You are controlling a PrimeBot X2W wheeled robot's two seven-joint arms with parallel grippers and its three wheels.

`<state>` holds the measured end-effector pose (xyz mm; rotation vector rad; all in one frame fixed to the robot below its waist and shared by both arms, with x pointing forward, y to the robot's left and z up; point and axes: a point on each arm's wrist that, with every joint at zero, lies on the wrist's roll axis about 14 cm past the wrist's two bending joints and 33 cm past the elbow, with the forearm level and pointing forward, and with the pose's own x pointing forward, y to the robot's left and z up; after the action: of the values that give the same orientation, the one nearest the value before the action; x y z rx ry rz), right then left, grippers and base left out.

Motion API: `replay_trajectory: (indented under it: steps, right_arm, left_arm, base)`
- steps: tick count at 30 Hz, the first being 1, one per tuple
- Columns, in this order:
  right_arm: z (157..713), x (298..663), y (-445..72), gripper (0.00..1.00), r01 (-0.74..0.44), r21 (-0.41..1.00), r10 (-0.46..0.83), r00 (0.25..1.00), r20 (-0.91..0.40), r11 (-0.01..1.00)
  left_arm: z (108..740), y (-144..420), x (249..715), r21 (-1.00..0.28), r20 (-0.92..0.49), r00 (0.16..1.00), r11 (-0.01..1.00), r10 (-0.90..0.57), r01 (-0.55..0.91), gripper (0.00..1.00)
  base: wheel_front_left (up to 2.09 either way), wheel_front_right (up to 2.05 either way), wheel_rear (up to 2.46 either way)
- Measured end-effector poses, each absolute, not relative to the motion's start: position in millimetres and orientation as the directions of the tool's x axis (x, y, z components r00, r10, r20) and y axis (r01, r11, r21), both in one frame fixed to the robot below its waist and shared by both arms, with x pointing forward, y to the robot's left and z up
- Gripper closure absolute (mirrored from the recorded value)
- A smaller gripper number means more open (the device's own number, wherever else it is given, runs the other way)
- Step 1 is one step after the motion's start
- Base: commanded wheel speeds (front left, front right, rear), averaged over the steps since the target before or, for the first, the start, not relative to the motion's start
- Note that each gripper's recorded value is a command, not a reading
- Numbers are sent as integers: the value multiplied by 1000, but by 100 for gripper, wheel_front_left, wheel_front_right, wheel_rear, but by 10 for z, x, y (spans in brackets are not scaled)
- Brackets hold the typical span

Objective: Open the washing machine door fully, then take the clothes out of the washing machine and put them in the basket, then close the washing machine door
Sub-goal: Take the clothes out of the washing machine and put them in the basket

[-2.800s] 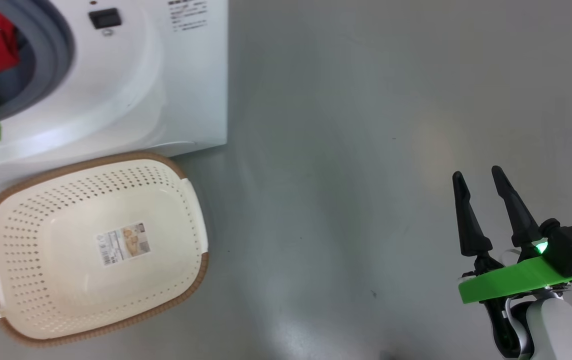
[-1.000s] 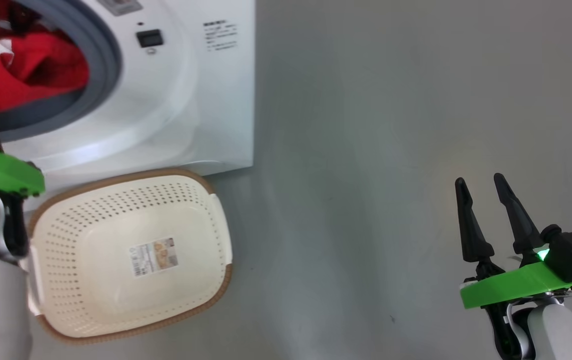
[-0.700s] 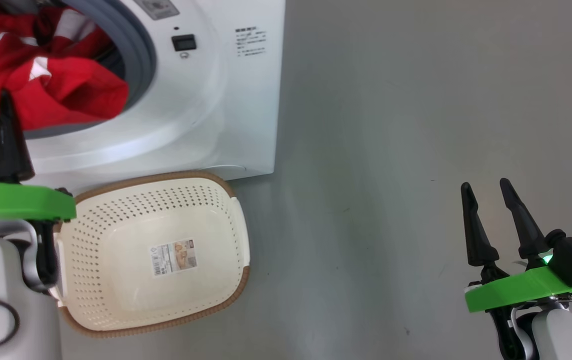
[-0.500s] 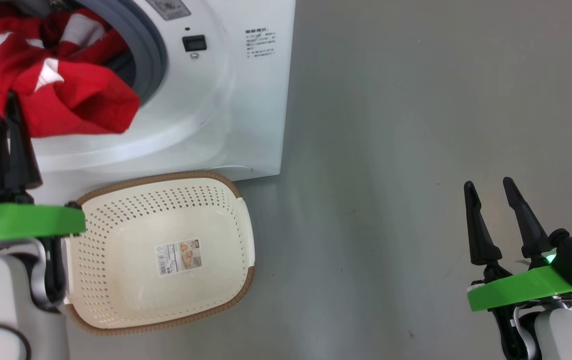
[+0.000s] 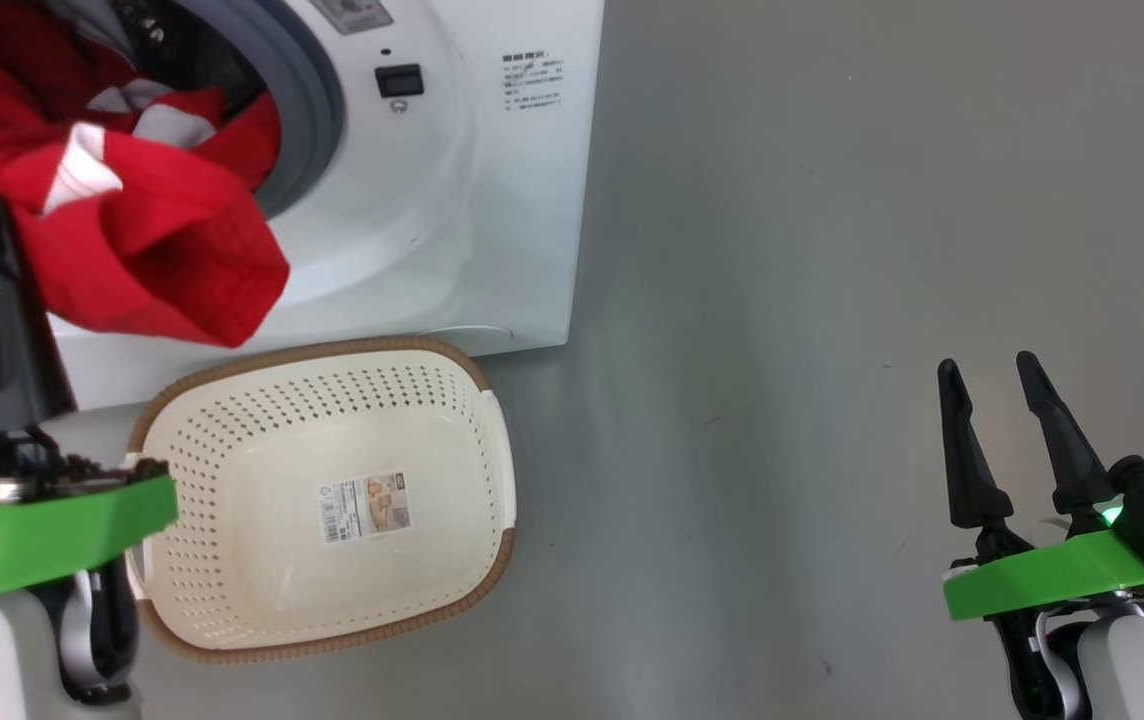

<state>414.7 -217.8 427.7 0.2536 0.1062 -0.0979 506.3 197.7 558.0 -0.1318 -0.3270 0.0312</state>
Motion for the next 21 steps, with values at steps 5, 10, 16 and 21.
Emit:
replay_trajectory:
  steps: [5,10,16,21]
  right_arm:
    - [4262,4147,-2169,0,108,245,-80,989,-121,963]
    - [4244,4136,-2167,0,109,243,-79,989,-127,964]
    - [4162,4129,-2174,0,116,240,-82,985,-150,964]
    - [4098,4141,-2187,0,123,236,-85,982,-166,964]
  left_arm:
    - [5394,1947,5046,-153,265,962,988,59,-19,100]
    - [4949,1865,5003,-159,133,990,987,42,-21,100]
    - [4167,1682,4864,-190,-102,995,982,-1,-18,100]
    - [3745,1621,4759,-199,-229,973,980,-18,-29,100]
  base:
    - [0,0,0]
    - [0,0,0]
    - [0,0,0]
    - [0,0,0]
